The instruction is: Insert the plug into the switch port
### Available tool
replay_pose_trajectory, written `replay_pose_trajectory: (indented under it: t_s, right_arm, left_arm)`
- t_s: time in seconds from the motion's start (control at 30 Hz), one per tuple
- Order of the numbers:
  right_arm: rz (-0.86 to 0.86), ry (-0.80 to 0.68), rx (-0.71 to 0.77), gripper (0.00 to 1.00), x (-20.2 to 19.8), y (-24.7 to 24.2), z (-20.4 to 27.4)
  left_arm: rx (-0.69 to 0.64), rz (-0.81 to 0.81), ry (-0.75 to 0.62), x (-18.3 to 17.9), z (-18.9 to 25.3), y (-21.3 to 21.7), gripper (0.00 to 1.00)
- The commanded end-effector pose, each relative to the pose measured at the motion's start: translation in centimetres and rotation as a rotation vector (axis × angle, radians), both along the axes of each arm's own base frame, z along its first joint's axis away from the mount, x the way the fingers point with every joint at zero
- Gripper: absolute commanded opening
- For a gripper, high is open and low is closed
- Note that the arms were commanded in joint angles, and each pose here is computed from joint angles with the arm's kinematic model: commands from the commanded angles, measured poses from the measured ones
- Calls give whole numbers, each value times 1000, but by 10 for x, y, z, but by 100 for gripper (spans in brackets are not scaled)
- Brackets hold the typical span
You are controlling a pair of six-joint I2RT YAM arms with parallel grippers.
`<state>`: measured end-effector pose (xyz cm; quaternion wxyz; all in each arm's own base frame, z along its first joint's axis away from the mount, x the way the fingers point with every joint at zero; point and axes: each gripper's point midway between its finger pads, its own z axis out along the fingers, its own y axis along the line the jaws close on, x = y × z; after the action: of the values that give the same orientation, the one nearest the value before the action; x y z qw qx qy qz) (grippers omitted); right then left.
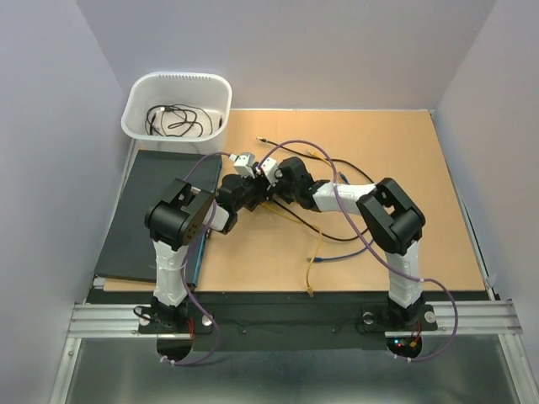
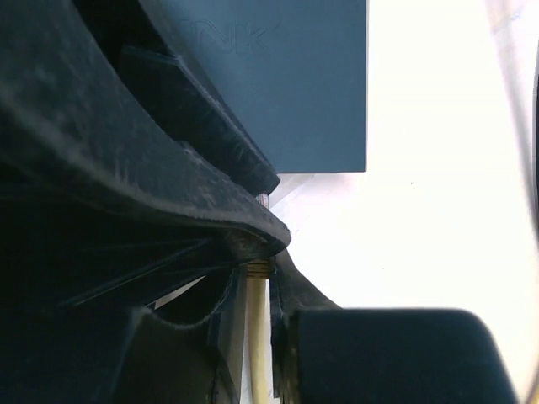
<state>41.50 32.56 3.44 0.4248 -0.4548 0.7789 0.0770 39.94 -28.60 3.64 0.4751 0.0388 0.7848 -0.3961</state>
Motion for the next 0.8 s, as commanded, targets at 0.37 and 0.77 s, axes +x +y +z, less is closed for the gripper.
replay_pose_trajectory:
  t_s: [0.37, 0.77]
  right_arm:
    - [38, -247, 309, 0, -2, 61, 55]
    - [-32, -165, 341, 0, -35, 30, 55]
  left_arm:
    - [91, -383, 615, -160, -82, -17, 41]
    - [155, -46, 360, -25, 20, 52, 48]
